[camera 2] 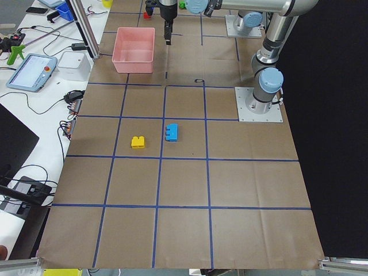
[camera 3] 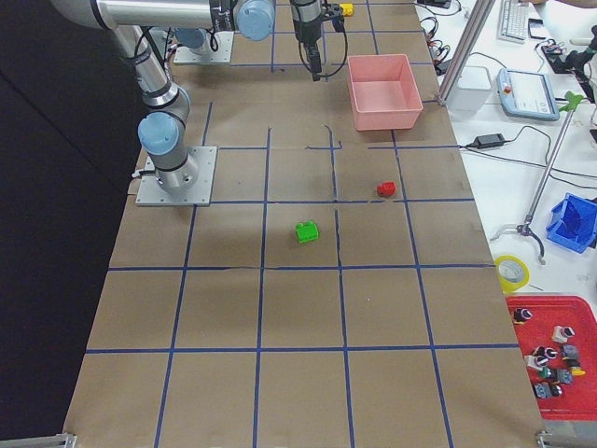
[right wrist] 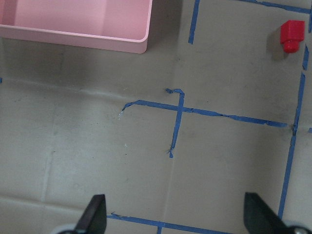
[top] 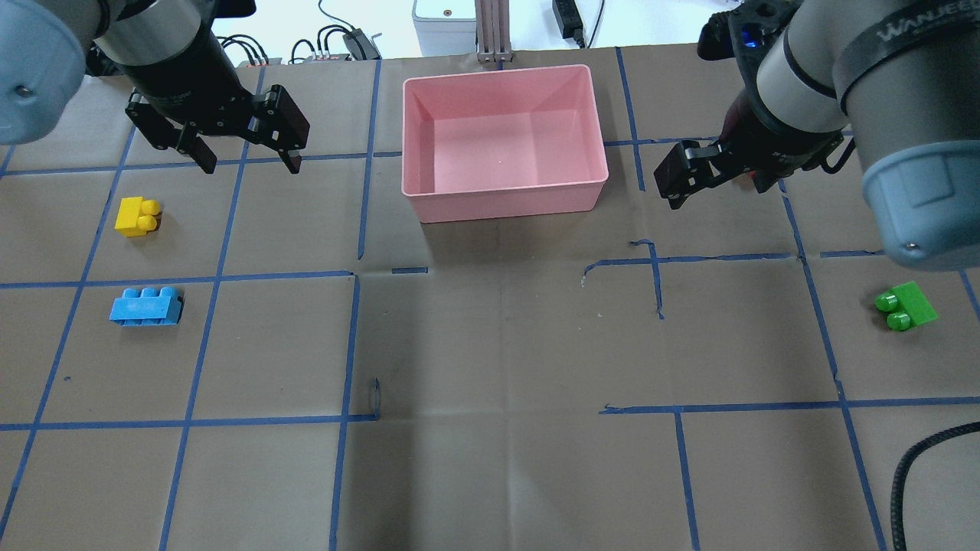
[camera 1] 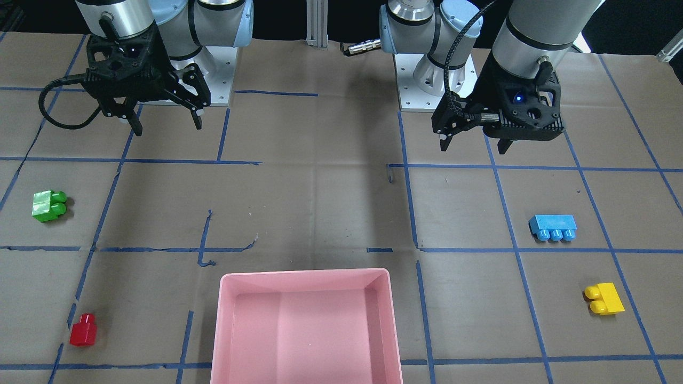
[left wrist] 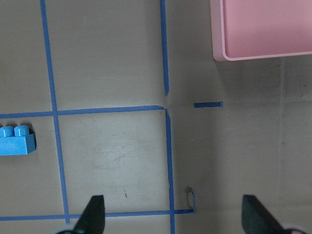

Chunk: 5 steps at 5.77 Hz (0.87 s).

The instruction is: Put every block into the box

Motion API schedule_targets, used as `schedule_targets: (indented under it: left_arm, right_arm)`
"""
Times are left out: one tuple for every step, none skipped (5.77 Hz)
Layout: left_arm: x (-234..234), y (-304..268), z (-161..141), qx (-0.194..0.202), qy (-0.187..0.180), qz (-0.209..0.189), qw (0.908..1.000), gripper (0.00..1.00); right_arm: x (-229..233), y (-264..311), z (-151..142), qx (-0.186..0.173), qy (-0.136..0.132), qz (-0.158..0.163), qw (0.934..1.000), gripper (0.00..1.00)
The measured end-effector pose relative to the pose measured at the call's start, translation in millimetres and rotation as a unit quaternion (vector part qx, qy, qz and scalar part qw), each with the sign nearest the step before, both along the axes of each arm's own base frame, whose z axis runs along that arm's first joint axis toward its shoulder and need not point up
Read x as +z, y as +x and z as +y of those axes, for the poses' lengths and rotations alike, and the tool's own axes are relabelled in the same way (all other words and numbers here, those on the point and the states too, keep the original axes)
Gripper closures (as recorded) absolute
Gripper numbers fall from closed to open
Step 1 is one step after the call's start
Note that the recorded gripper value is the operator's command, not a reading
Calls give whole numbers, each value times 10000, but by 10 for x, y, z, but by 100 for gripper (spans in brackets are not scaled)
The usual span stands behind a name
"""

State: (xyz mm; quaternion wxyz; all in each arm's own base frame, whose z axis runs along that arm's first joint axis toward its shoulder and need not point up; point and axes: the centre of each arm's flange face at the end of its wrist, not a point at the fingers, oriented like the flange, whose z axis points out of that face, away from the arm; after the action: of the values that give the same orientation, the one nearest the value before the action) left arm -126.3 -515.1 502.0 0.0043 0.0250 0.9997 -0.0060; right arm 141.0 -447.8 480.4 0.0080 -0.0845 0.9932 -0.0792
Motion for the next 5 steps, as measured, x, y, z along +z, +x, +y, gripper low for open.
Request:
schedule_targets:
  left_arm:
    - [16, 0, 11, 0, -16, 0, 10000, 1]
    - [29, 0, 30, 0, -26, 0, 10000, 1]
    - [30, 1, 51, 2, -24, 0, 10000, 1]
    - [41, 5, 67, 6, -29, 0, 10000, 1]
    - [46, 6, 79, 7, -29, 2, 10000, 1]
  right_arm:
    - [-3, 0, 1, 0, 3, 1, 10000, 0]
    - [-6, 0, 1, 2, 5, -1, 10000, 0]
    - [-7, 1, 1, 6, 7, -4, 10000, 0]
    - [-8, 1, 1, 8, 8, -5, 10000, 0]
    - [-6, 0, 3, 10, 6, -1, 10000, 0]
